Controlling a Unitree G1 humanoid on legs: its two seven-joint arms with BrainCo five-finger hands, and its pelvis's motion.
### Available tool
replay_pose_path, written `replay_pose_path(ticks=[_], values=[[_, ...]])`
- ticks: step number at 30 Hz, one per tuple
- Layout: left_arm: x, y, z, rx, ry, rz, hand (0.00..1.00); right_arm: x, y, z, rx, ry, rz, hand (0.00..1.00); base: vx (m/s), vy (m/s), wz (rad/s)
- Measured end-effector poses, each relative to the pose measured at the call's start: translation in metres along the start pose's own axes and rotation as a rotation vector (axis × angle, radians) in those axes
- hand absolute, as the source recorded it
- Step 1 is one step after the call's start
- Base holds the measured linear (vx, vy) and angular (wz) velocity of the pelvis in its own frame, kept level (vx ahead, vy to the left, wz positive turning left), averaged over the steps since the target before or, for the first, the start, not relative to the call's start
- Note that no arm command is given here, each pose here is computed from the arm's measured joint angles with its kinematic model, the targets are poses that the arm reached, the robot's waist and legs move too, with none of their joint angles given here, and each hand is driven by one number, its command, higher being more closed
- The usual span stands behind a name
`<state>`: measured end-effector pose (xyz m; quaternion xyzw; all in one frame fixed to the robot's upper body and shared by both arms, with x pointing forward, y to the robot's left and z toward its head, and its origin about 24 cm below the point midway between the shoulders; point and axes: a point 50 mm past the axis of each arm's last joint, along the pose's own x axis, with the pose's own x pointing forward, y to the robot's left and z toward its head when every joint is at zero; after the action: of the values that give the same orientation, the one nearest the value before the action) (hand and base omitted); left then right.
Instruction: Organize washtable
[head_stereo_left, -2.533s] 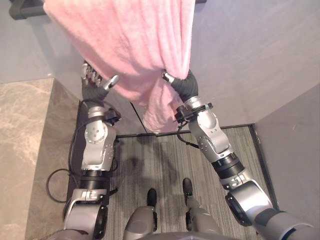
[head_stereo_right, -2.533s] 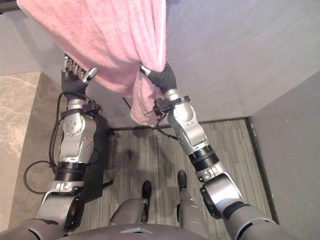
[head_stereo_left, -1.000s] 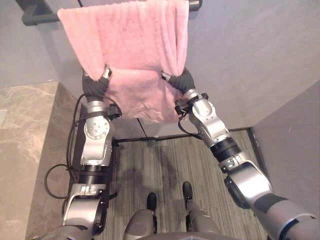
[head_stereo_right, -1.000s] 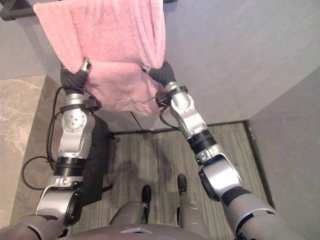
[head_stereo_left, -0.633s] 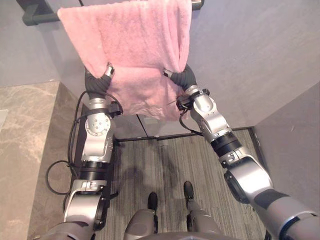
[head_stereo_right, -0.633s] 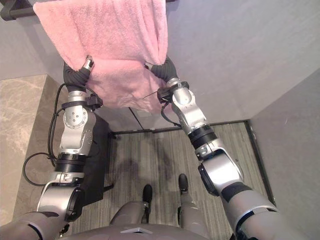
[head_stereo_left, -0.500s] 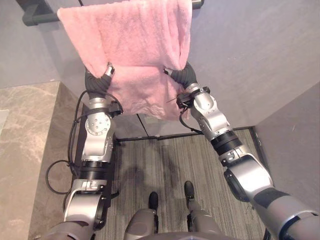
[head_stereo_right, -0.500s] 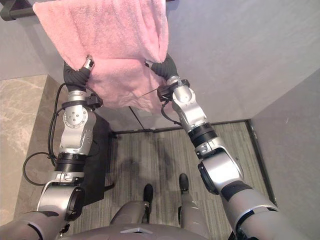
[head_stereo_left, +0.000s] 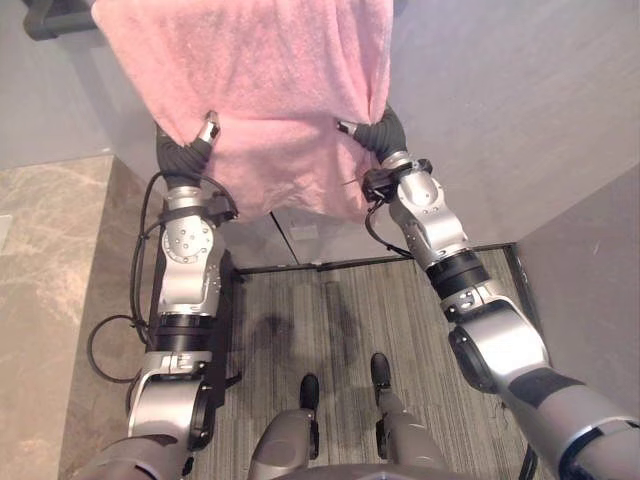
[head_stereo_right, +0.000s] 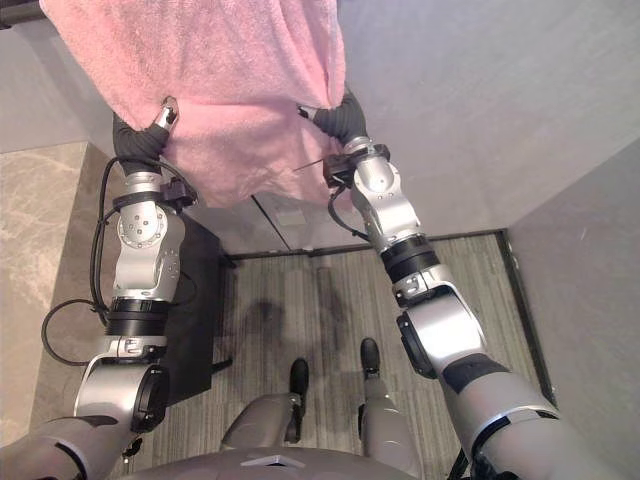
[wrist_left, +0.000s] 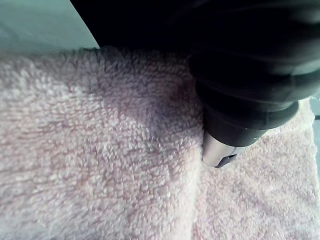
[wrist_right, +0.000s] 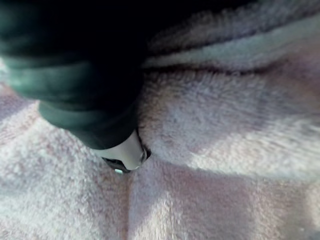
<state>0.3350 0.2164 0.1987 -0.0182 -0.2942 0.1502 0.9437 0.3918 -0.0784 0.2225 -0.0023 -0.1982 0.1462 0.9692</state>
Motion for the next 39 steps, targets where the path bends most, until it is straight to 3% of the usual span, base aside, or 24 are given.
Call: replay_pose_path(ticks=[4, 6, 8, 11, 13, 22, 29, 39], values=[[0.002, 0.016, 0.000, 0.002, 0.000, 0.063, 0.00, -0.002, -0.017, 0.003, -0.026, -0.005, -0.048, 0.00, 0.00, 0.000, 0.00], [0.003, 0.035, 0.002, 0.000, -0.004, 0.161, 0.00, -0.006, -0.039, 0.005, -0.013, -0.015, -0.148, 0.00, 0.00, 0.000, 0.00], [0.000, 0.082, -0.001, 0.033, 0.017, 0.353, 0.00, -0.018, -0.081, 0.007, -0.022, -0.020, -0.315, 0.00, 0.02, -0.001, -0.04], [-0.014, 0.118, -0.005, 0.090, 0.052, 0.470, 0.00, -0.036, -0.116, 0.007, -0.063, -0.015, -0.436, 0.00, 0.03, 0.003, -0.04], [-0.019, 0.124, -0.009, 0.121, 0.075, 0.469, 0.00, -0.042, -0.119, 0.011, -0.068, -0.039, -0.443, 0.00, 0.00, 0.000, 0.00], [-0.033, 0.132, -0.020, 0.159, 0.133, 0.461, 0.00, -0.044, -0.109, 0.025, -0.078, -0.116, -0.399, 0.00, 0.00, 0.000, 0.00], [-0.066, 0.137, -0.028, 0.191, 0.185, 0.433, 0.00, -0.076, -0.103, 0.012, -0.079, -0.134, -0.365, 0.00, 0.00, 0.000, 0.00], [-0.132, 0.064, -0.002, -0.107, 0.139, 0.101, 0.00, -0.122, -0.049, -0.015, 0.079, -0.130, -0.121, 0.00, 0.00, 0.000, 0.00]])
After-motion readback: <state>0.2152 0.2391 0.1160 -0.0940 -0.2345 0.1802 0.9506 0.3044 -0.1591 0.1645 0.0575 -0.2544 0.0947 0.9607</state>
